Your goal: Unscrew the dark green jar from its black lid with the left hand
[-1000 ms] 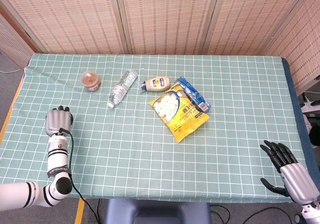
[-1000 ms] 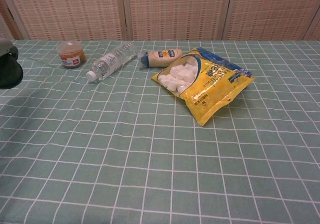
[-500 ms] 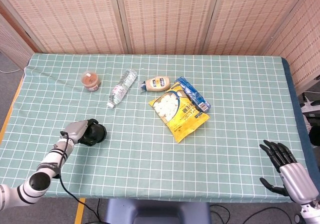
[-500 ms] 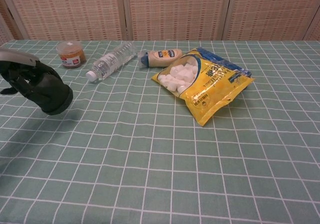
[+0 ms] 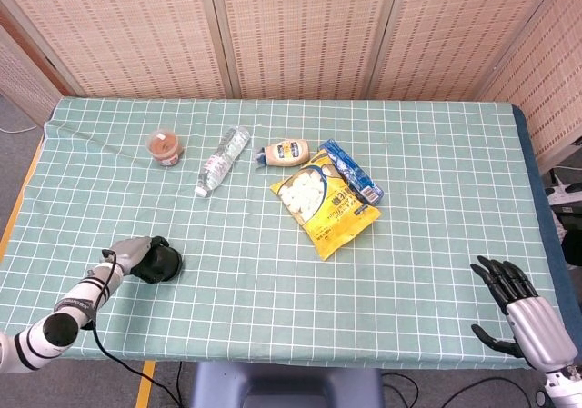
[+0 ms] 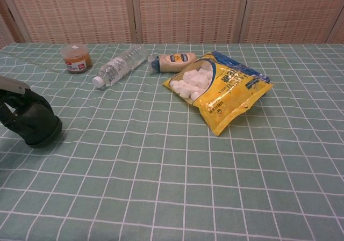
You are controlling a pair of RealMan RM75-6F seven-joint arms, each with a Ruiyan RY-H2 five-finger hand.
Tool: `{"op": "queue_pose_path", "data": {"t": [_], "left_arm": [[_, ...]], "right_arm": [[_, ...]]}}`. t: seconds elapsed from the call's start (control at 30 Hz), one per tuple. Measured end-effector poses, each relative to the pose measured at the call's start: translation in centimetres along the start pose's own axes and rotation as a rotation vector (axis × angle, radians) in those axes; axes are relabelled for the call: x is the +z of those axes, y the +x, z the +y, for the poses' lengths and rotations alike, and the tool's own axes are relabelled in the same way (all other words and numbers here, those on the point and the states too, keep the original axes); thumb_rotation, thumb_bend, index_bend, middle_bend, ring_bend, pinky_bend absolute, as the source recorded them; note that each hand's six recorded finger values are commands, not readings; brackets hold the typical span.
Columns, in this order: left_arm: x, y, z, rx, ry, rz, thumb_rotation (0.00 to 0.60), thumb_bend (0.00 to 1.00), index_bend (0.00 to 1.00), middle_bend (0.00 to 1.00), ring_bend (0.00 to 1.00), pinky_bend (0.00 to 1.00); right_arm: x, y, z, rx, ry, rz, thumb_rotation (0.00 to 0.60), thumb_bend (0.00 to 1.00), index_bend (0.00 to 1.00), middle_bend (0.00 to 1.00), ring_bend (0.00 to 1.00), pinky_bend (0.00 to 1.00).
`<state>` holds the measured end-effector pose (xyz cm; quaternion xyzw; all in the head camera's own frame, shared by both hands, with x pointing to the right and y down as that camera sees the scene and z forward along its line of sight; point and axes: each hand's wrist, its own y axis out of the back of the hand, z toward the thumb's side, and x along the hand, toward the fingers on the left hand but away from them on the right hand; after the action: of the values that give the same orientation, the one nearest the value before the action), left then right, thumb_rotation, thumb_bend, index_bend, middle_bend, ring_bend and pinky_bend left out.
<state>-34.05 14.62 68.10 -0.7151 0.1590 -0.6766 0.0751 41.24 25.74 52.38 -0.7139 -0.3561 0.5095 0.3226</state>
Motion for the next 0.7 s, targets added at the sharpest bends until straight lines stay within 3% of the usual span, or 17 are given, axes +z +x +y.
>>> {"op": "queue_pose_path", "data": {"t": [0.23,0.47,0.7], "left_arm": [[0.3,0.5,-0.7,0.054,0.116,0.013,0.600,0.56,0.82,0.79,0.60,0.68],[0.5,0.7,-1.8,-0.010,0.141,-0.003,0.600,0.51,0.66,0.62,0.51,0.45],[0.3,0.7,-2.0,-0.026,0.192,-0.014,0.600,0.46,0.21,0.22,0.14,0.25]], "right_arm": [[0.0,-0.1,0.0,0.001,0.000,0.001,0.600,0.18,0.00,0.00,0.00,0.00],[-0.1,-0.1,-0.1,0.007,0.005,-0.002,0.600,0.18,0.00,0.00,0.00,0.00],[-0.1,-0.2,-0.5,0.032,0.008,-0.006,0.600,0.18,0.00,0.00,0.00,0.00]]}}
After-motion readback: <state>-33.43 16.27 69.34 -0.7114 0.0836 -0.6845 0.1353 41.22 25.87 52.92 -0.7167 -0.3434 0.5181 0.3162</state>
